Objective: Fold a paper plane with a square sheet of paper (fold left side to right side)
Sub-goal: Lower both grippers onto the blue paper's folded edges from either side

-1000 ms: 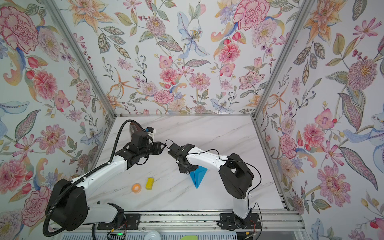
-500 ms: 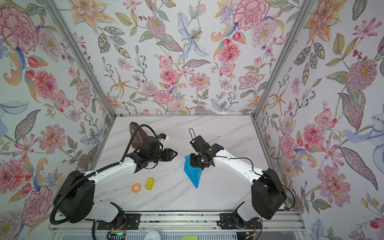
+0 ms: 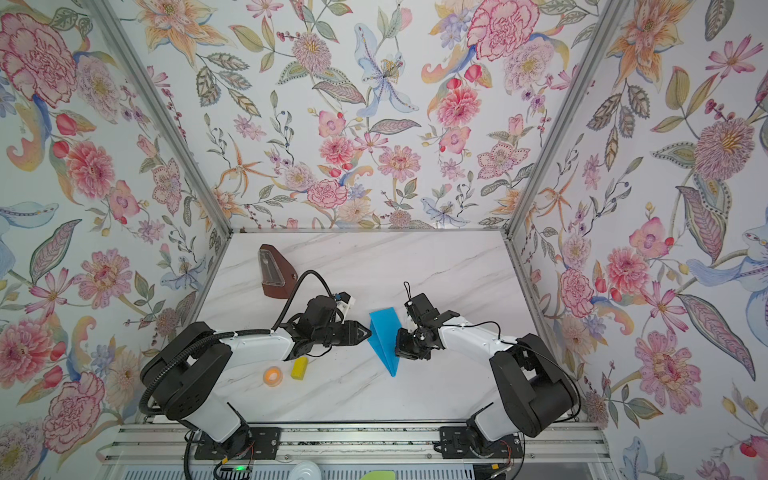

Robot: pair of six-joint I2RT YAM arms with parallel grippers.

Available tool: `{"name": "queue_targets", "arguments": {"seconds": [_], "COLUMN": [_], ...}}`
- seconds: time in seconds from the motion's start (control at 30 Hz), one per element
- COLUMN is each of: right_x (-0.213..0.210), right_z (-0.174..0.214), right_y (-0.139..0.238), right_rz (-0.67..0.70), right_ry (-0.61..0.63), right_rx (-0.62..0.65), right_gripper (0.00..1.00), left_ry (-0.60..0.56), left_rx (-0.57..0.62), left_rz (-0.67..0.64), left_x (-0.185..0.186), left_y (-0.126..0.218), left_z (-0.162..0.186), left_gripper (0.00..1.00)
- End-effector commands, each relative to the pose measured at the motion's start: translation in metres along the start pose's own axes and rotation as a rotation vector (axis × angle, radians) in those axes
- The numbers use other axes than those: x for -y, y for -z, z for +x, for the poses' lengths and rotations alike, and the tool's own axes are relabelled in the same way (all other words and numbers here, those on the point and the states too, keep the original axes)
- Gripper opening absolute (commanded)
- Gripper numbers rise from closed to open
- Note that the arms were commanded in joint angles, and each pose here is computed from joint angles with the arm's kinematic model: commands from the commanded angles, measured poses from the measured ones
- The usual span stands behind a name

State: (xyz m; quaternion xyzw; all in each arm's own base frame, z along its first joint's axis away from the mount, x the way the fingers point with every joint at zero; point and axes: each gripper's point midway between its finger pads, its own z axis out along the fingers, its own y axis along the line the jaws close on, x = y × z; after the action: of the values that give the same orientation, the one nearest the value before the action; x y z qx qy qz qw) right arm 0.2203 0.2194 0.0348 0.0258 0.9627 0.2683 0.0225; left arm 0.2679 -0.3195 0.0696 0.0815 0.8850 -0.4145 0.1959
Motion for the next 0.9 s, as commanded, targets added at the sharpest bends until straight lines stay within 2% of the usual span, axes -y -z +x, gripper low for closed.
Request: {"name": "queue_targets", "arguments": {"seconds": [0.0, 0.23, 0.57, 0.77, 0.87], "right_x": [-0.019, -0.019, -0.021, -0.022, -0.023], "right_z": [-0.004, 0.000, 0.003, 0.004, 0.006], "right_y": [-0.011, -0.025, -0.030, -0.033, -0.034], "right_rz": [-0.108, -0.126, -0.133, -0.134, -0.134], "right_ry": [0.005, -0.018, -0.032, -0.035, -0.033], "right_rx": [-0.001, -0.017, -0.013, -0.017, -0.021], "right_gripper": [0.02, 0.01, 0.01, 0.01, 0.01], "left_ry": [0.001, 0.000, 0.021, 0.046, 0.045], "left_rx": [0.009, -0.054, -0.118, -0.132, -0.132], "left_rz": [0.042, 0.059, 0.018, -0.018, -0.016], "left_x": [0.007, 0.009, 0.003, -0.006, -0.004], "left_y": [0.001, -0.002, -0.014, -0.020, -0.021], "left_z": [-0.001, 0.020, 0.041, 0.046, 0.044], "left_gripper": [0.42, 0.45, 0.47, 0.43, 0.38]}}
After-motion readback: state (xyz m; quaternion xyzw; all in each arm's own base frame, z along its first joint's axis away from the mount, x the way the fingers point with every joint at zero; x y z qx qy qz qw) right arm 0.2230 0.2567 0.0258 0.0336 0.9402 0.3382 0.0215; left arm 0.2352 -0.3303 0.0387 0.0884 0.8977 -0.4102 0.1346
